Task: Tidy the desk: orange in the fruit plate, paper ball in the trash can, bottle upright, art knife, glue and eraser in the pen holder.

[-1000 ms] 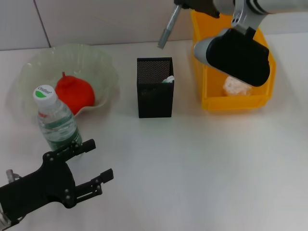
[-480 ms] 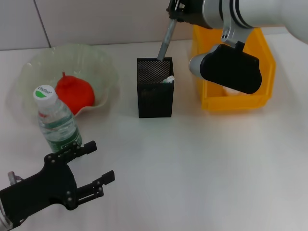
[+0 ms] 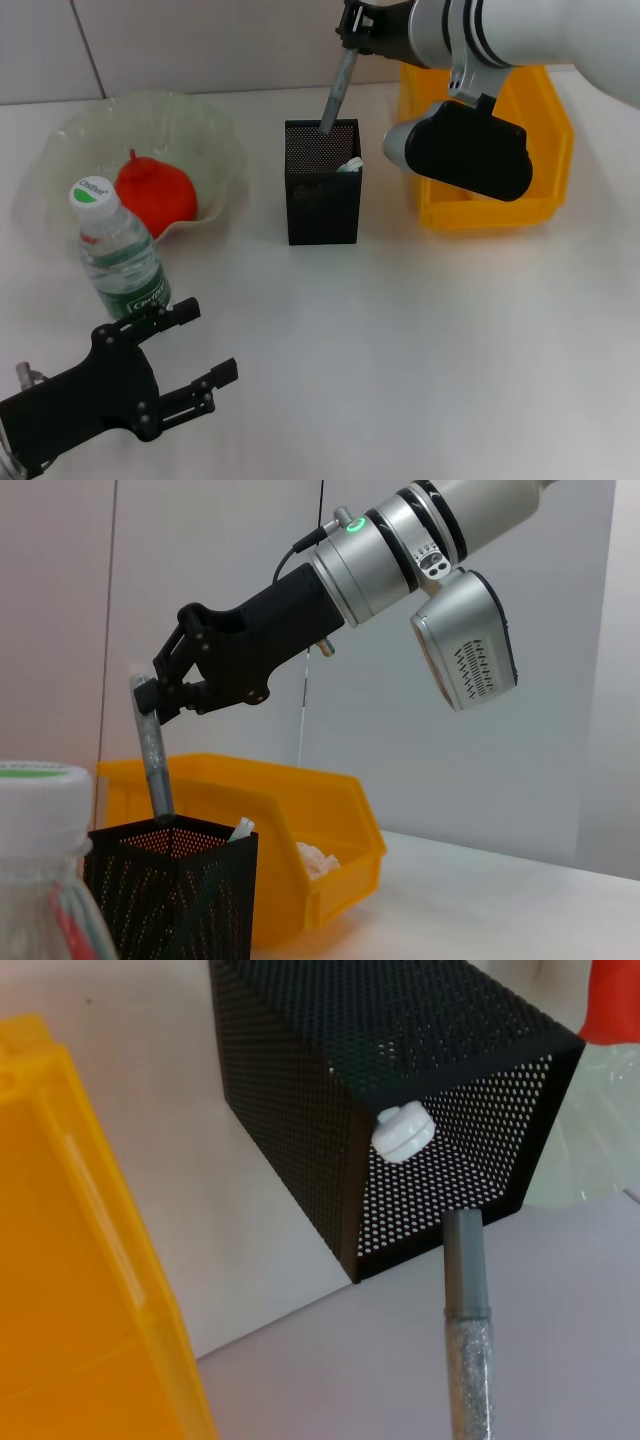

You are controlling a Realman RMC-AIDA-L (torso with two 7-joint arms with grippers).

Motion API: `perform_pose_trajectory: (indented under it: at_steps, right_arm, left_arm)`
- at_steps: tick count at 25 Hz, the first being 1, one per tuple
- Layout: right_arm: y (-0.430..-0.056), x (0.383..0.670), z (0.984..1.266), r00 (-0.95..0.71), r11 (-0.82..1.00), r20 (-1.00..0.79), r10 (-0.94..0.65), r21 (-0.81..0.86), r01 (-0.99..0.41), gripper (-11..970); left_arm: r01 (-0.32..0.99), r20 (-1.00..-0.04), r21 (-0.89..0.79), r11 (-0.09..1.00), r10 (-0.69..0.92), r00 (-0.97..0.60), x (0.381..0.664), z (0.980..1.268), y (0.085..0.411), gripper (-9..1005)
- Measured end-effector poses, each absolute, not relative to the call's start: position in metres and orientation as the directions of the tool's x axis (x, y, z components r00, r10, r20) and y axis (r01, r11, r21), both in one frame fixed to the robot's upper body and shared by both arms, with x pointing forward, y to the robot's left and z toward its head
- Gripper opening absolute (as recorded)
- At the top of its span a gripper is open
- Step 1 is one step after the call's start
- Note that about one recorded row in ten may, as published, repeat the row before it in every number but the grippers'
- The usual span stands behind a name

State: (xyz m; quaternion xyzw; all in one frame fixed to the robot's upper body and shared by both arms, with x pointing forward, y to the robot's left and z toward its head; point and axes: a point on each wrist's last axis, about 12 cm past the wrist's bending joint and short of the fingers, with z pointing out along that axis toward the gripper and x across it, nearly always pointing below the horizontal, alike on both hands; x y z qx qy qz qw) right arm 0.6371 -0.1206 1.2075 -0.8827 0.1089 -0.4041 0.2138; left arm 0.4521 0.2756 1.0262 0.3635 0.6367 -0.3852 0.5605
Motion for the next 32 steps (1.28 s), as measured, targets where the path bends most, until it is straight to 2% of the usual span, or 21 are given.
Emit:
perform_pose_trajectory:
  at_steps: [32]
  right_arm:
    - [-0.109,0.632,1.202,0.671,-0.871,0.631,-0.39,-0.489,-0.047,132]
  left_arm:
    - [0.892,-0.994,-0.082,0.445,0.027,-0.106,0.452,1.025,0.275,802]
